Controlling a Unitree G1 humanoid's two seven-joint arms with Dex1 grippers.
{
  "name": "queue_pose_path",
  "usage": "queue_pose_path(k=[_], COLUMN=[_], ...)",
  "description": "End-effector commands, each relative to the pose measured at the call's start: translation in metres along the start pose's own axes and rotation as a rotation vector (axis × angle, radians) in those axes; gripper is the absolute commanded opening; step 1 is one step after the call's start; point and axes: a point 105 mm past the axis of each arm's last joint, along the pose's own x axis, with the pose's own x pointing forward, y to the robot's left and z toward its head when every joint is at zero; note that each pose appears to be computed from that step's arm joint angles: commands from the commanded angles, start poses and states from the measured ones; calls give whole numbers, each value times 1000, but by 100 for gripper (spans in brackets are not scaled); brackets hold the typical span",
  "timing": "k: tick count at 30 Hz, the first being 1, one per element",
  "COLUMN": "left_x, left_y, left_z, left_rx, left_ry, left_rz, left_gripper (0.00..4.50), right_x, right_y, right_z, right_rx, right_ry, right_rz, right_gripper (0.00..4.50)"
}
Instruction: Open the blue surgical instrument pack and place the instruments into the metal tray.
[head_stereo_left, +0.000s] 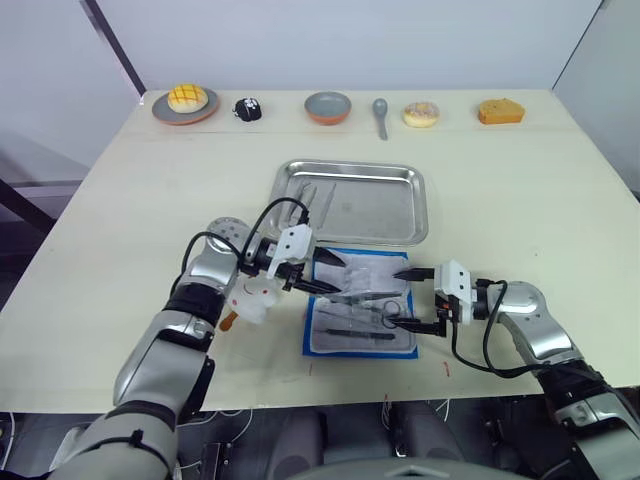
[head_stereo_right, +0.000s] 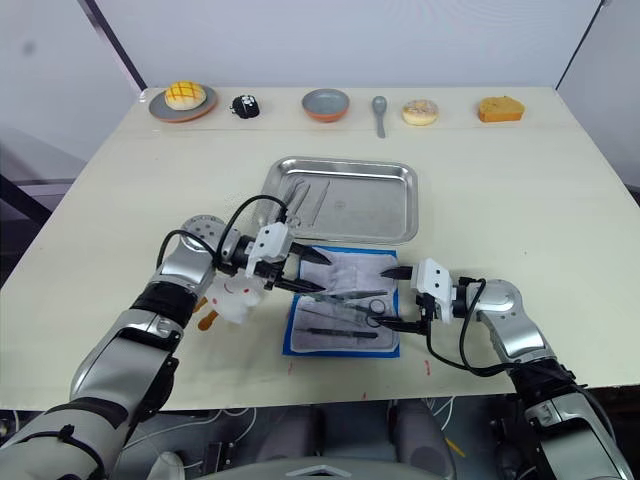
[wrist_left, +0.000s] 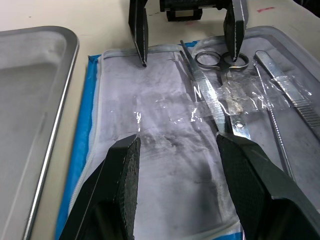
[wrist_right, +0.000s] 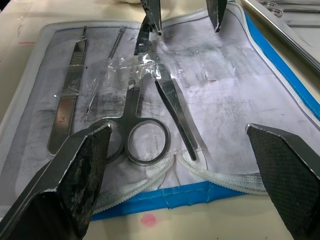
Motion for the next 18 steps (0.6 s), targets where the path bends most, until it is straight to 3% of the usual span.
queue_pose_path(k=[1,18], left_x=[-1,10], left_y=[-3,-13], left_z=[1,-1], left_rx=[23,-5], left_ry=[-5,-39], left_rz=[-30,-72], left_gripper=[258,258], right_x=[-3,-5], right_y=[20,19], right_z=[-41,-40], right_rx=[98,98], right_ry=[165,167], right_rz=[45,40], right_gripper=[450,450])
